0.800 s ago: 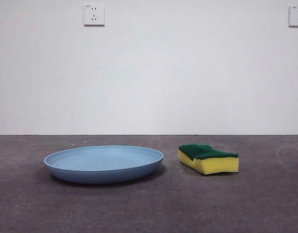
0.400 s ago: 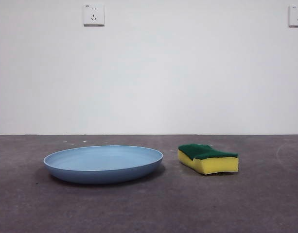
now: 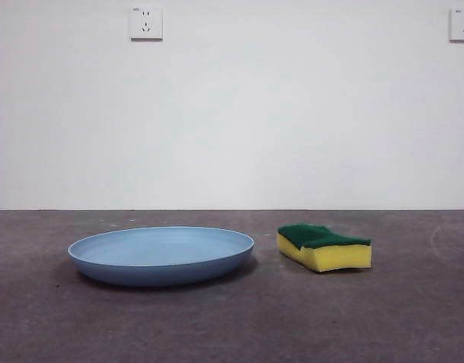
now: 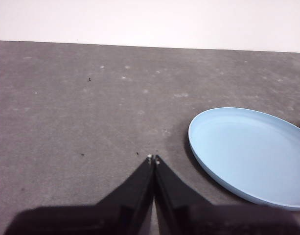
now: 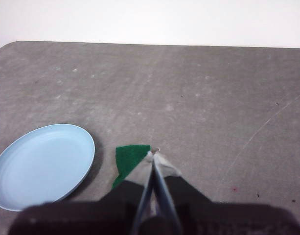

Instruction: Pick up the plate,pick up the cloth,clean the plate with the cloth

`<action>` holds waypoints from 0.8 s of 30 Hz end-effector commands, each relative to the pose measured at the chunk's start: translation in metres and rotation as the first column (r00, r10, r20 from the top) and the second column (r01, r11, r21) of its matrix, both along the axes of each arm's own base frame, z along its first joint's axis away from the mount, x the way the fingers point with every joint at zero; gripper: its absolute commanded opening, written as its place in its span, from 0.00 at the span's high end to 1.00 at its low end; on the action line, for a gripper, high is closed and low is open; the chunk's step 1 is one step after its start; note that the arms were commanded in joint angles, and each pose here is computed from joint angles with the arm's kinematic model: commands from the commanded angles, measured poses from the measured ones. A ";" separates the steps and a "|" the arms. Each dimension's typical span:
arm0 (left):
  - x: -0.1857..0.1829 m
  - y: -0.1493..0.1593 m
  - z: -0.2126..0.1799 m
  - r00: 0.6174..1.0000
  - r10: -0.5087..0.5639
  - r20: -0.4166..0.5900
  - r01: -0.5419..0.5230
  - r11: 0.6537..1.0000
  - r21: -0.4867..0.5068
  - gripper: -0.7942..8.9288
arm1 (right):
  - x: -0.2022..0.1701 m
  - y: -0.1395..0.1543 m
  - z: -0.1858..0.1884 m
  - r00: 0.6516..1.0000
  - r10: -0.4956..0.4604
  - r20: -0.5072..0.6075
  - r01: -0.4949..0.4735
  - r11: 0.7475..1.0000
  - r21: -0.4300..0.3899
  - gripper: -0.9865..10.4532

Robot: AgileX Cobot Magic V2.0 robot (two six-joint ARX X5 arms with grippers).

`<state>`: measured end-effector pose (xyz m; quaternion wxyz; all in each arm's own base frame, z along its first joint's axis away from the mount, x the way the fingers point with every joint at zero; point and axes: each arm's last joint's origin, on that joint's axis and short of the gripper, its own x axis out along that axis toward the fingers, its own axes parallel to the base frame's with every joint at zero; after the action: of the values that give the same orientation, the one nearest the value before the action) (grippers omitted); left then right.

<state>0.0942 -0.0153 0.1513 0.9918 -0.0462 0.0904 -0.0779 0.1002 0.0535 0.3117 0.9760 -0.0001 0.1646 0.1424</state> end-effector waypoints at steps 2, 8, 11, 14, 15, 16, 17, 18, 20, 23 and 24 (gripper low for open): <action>0.001 0.000 -0.004 1.000 0.009 -0.012 -0.009 1.000 -0.002 0.92 | 0.000 0.000 -0.001 1.000 -0.005 0.001 0.005 1.000 0.009 0.91; 0.001 0.000 -0.004 1.000 0.009 -0.012 -0.009 1.000 -0.002 0.92 | 0.000 0.000 -0.001 1.000 0.007 0.016 -0.007 1.000 -0.029 0.91; 0.001 0.000 -0.004 1.000 0.009 -0.012 -0.009 1.000 -0.002 0.92 | -0.003 -0.005 0.000 0.999 -0.006 0.046 0.009 0.998 -0.068 0.91; 0.001 0.000 -0.004 1.000 0.008 -0.012 -0.008 1.000 -0.002 0.92 | -0.002 -0.013 -0.004 0.996 -0.047 0.082 0.053 0.995 -0.082 0.91; 0.001 0.000 -0.004 1.000 0.009 -0.012 -0.009 1.000 -0.002 0.92 | -0.002 -0.017 -0.009 0.992 -0.076 0.098 0.083 0.994 -0.070 0.91; 0.001 0.000 -0.004 1.000 0.009 -0.012 -0.009 1.000 -0.002 0.92 | -0.002 -0.021 -0.014 0.989 -0.093 0.111 0.100 0.993 -0.058 0.91; 0.001 0.000 -0.004 1.000 0.008 -0.012 -0.008 1.000 -0.002 0.92 | -0.002 -0.023 -0.018 0.988 -0.102 0.120 0.109 0.993 -0.049 0.91; 0.001 0.000 -0.004 1.000 0.008 -0.012 -0.008 1.000 -0.002 0.92 | -0.003 -0.027 -0.028 0.983 -0.117 0.144 0.123 0.992 -0.029 0.91; 0.001 0.000 -0.004 1.000 0.009 -0.012 -0.009 1.000 -0.002 0.92 | -0.003 -0.032 -0.042 0.972 -0.136 0.191 0.139 0.990 -0.001 0.91; 0.001 0.000 -0.004 1.000 0.008 -0.012 -0.008 1.000 -0.002 0.92 | -0.004 -0.037 -0.064 0.949 -0.181 0.258 0.180 0.983 0.027 0.91; 0.001 0.000 -0.004 1.000 0.009 -0.012 -0.009 1.000 -0.002 0.92 | -0.004 -0.037 -0.073 0.944 -0.182 0.277 0.179 0.983 0.036 0.91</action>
<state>0.0942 -0.0153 0.1513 0.9918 -0.0462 0.0906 -0.0777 0.0955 0.0162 0.2481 0.9983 0.0020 0.0308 0.0492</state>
